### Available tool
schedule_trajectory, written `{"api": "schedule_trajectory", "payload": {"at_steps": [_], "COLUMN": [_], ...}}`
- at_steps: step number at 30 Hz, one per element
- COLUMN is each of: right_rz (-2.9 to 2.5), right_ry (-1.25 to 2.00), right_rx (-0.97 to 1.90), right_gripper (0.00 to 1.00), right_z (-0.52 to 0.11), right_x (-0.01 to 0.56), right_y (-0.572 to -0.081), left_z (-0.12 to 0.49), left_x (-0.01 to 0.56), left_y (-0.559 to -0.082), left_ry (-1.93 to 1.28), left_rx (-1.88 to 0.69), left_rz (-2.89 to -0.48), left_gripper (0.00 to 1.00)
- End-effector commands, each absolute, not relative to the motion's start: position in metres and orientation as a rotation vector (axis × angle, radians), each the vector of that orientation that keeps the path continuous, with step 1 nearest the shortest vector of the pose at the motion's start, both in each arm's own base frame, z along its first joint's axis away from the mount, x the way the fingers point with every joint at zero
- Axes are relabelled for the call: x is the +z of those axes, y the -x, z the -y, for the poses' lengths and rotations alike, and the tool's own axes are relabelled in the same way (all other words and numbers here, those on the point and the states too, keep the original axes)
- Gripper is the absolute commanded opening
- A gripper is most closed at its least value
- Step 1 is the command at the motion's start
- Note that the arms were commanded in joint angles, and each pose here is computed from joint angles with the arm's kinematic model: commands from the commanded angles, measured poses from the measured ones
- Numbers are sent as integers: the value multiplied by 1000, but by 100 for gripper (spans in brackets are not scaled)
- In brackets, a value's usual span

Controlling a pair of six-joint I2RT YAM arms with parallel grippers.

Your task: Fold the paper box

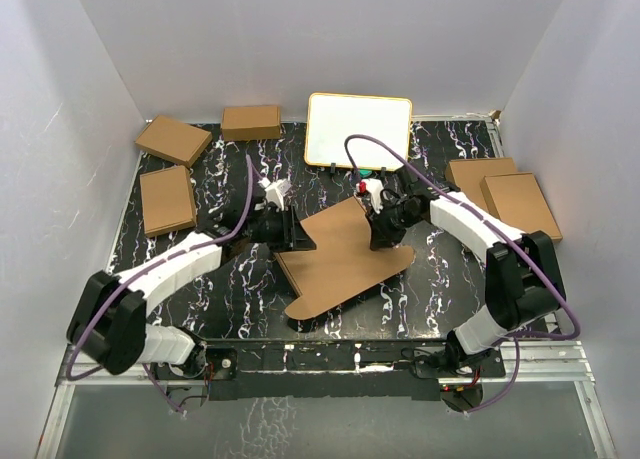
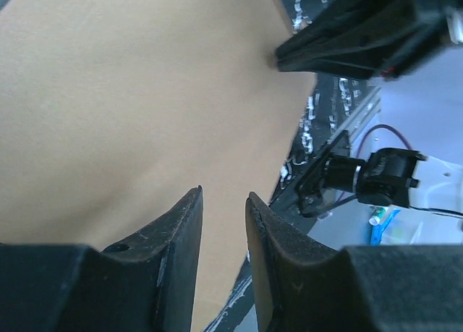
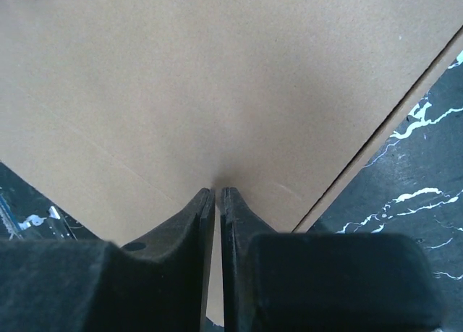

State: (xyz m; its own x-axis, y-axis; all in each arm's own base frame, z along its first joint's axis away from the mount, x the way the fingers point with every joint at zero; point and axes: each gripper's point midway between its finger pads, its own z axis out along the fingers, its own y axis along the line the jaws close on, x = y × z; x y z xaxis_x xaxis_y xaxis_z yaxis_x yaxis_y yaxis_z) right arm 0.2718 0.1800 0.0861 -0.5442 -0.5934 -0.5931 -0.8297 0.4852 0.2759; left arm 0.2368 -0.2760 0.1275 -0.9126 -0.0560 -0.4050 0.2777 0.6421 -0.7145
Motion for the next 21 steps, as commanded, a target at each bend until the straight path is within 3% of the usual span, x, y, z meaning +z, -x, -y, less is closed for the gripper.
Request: {"api": "schedule_trajectory", "payload": {"at_steps": [1,9,15,21], "right_rz": [-2147,-2187,-2317,-2283], "right_ry": [1167,1078,1044,1052], "right_rx": [879,808,745,810], "right_gripper": [16,19,19,20], "right_z": [-191,-172,-159,-163], "right_x": [127,112,83,95], "right_y": [-280,-289,-300,-301], "left_z": [282,287,275,276], "left_x": [148,115,85,86], "left_y": [-213,-185,-184,-189], "left_ry": [-162,-111,-99,-129], "left_rx": [-1288,-1291,-1167,-1136], "left_rz": [-2404,-2457,-2538,-2533], "left_gripper": [29,27,27,27]}}
